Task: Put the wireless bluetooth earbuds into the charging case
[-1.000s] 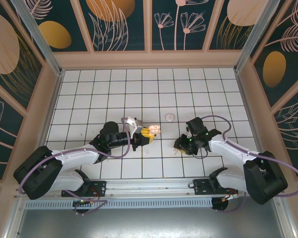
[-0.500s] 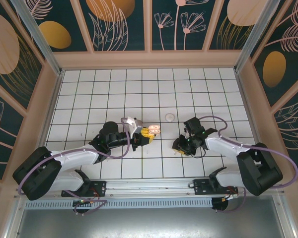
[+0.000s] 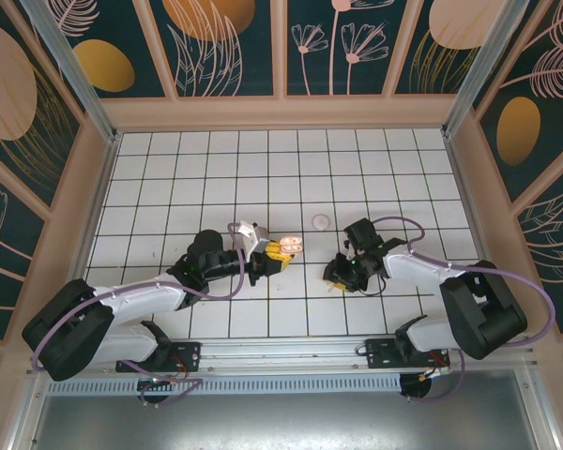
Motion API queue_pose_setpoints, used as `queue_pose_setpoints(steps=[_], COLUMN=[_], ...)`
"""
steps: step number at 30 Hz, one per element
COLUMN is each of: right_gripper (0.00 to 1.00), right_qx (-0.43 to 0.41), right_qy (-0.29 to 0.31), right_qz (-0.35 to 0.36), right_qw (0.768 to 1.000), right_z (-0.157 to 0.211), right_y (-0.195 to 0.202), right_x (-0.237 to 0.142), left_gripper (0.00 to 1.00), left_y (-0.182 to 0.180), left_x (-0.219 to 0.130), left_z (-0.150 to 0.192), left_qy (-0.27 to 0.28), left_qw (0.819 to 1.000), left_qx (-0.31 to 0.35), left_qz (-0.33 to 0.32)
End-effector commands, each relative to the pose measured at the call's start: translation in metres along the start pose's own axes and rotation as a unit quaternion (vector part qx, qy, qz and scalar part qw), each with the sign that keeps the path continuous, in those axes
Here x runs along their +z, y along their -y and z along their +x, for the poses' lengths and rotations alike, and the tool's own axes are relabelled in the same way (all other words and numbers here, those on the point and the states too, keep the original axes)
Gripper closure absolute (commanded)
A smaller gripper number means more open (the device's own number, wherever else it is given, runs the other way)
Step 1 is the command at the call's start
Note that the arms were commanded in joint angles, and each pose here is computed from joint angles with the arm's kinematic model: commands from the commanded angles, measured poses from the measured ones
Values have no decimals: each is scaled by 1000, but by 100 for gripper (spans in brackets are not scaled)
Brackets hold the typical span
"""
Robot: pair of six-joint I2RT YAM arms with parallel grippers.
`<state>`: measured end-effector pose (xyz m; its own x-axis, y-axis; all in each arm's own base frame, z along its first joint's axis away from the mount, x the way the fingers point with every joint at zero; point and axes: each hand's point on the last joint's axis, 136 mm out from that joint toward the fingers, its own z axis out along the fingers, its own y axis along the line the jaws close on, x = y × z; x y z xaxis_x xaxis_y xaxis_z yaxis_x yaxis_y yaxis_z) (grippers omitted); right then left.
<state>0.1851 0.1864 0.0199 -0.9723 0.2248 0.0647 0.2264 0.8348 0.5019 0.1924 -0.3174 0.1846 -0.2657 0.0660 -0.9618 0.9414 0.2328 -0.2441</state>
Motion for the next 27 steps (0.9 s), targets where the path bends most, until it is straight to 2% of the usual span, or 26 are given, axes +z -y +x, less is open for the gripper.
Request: queue_pose_setpoints(steps=[1,13,27], right_gripper=[66,65,67], right_qx=[-27,-42,-73], right_qy=[14,20,29], right_qz=[-21,-21,120], right_qw=[999,999,990], right_z=[-11,-15,-10], right_y=[-17,-26,-10], right_x=[0,-5,-30], left_gripper=[91,91,91], left_y=[1,1,2], left_x=[0,0,-2], left_z=[-17,-20,-20], left_qy=[19,22,20], left_qw=[1000,999,999], left_qx=[22,24,26], left_qz=[-1,0,-1])
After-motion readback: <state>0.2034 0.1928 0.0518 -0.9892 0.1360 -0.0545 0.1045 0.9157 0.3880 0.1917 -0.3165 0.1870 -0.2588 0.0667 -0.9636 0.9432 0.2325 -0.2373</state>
